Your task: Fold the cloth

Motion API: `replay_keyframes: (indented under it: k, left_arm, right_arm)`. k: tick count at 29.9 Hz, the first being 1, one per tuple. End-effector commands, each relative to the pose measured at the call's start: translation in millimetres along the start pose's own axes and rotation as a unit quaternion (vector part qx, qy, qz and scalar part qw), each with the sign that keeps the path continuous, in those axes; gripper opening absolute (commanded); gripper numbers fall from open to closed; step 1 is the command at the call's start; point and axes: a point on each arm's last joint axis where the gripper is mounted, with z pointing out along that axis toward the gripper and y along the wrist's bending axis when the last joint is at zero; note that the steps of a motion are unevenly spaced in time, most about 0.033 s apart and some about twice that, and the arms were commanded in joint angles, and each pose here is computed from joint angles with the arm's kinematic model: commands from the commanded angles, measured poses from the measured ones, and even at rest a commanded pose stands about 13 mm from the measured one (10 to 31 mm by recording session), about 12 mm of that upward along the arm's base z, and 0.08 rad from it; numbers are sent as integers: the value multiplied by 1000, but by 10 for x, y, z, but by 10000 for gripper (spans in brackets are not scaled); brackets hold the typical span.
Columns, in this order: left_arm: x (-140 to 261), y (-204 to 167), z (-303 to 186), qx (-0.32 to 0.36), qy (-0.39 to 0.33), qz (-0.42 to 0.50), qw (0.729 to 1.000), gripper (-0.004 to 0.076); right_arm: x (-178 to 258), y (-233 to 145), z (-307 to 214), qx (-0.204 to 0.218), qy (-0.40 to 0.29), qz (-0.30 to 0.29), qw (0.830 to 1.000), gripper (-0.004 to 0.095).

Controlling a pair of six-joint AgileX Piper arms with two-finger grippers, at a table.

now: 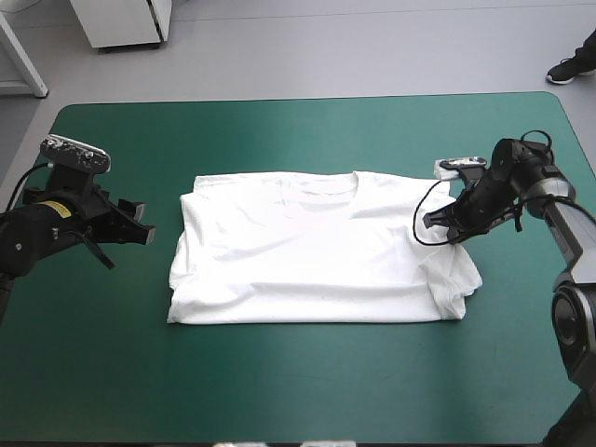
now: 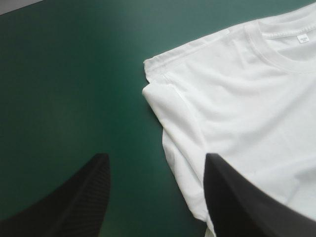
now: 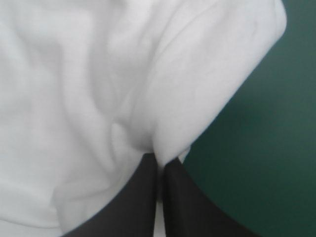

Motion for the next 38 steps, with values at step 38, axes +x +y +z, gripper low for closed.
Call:
replay_keyframes:
  k: [38]
  left_arm:
    - [-71, -128, -403, -1, -56, 18, 998, 417]
  right_arm:
    - [-256, 767, -288, 3, -23, -134, 991, 195]
